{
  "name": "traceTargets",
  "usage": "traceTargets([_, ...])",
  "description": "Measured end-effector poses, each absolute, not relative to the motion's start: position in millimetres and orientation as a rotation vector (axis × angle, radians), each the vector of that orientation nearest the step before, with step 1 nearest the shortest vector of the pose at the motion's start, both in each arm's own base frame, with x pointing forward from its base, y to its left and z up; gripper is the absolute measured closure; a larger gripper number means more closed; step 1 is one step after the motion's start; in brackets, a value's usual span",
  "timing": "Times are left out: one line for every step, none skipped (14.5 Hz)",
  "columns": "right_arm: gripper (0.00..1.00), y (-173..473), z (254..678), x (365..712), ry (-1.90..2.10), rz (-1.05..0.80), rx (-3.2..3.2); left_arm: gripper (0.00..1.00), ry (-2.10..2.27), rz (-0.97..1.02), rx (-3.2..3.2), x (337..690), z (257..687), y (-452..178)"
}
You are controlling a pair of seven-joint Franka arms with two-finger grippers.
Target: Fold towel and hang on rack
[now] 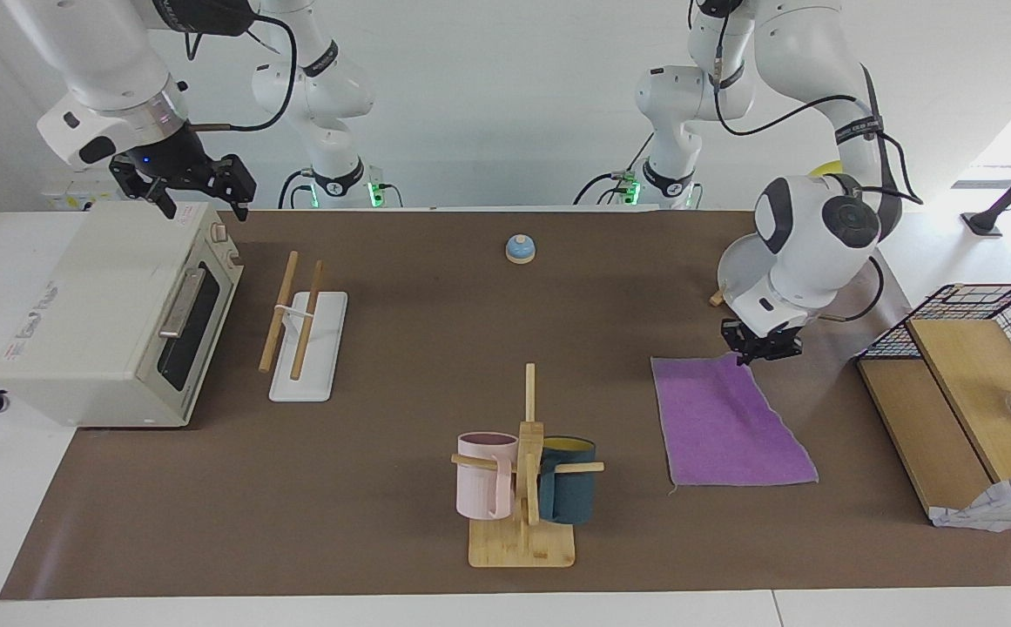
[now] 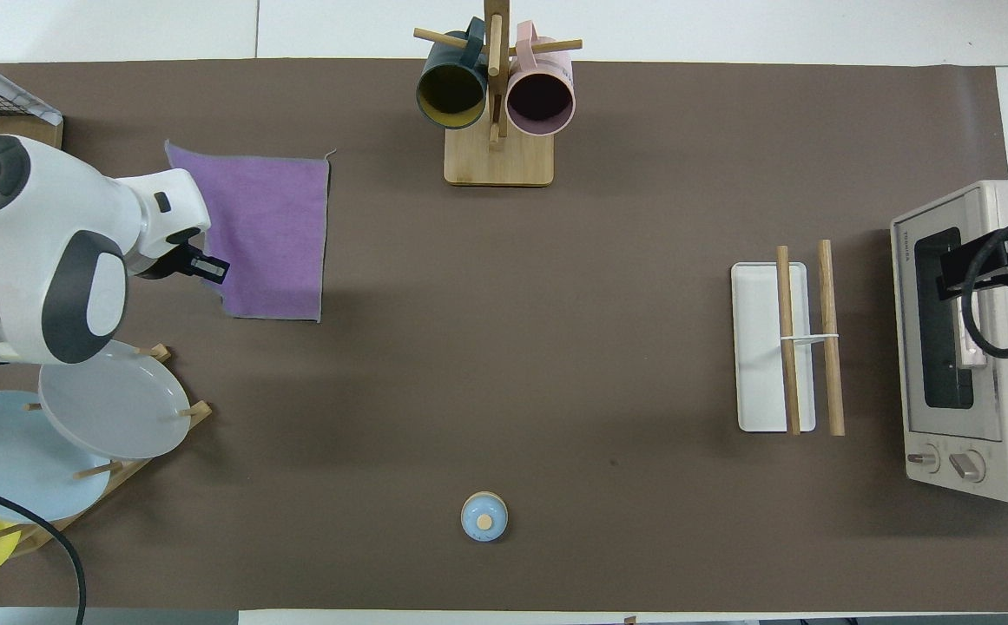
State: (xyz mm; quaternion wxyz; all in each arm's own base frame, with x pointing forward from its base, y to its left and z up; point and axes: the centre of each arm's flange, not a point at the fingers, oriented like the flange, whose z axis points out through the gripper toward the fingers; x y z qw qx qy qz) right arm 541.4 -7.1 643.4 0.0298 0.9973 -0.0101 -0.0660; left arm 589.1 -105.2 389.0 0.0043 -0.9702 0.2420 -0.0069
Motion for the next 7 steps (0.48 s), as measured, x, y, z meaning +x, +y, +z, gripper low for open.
traceTargets([0.00,-7.1,643.4,541.4,-0.031,-0.203,3.075,0.97,0.824,-0.031,-3.015,585.3,393.1,-128.9])
traceTargets([0.00,-7.1,643.4,541.4,-0.031,-0.203,3.075,0.97,0.881,-0.034,-2.992,580.2,394.8,-151.9])
traceTargets([0.00,-7.1,643.4,541.4,-0.031,-0.203,3.075,0.97,0.922,-0.032,-2.974,573.5,394.5,-174.8])
traceTargets([0.00,-7.1,643.4,541.4,-0.031,-0.203,3.075,0.97,0.942,-0.026,-2.964,567.1,392.4,-191.3])
traceTargets([0.00,-7.1,643.4,541.4,-0.031,-0.203,3.075,0.97,0.951,-0.010,-2.958,559.9,386.6,-203.6])
traceTargets([0.00,-7.1,643.4,541.4,-0.031,-0.204,3.075,0.97,0.944,0.007,-2.958,552.7,377.6,-211.2])
traceTargets([0.00,-7.1,643.4,541.4,-0.031,-0.203,3.075,0.91,0.931,0.018,-2.961,546.3,366.6,-214.2])
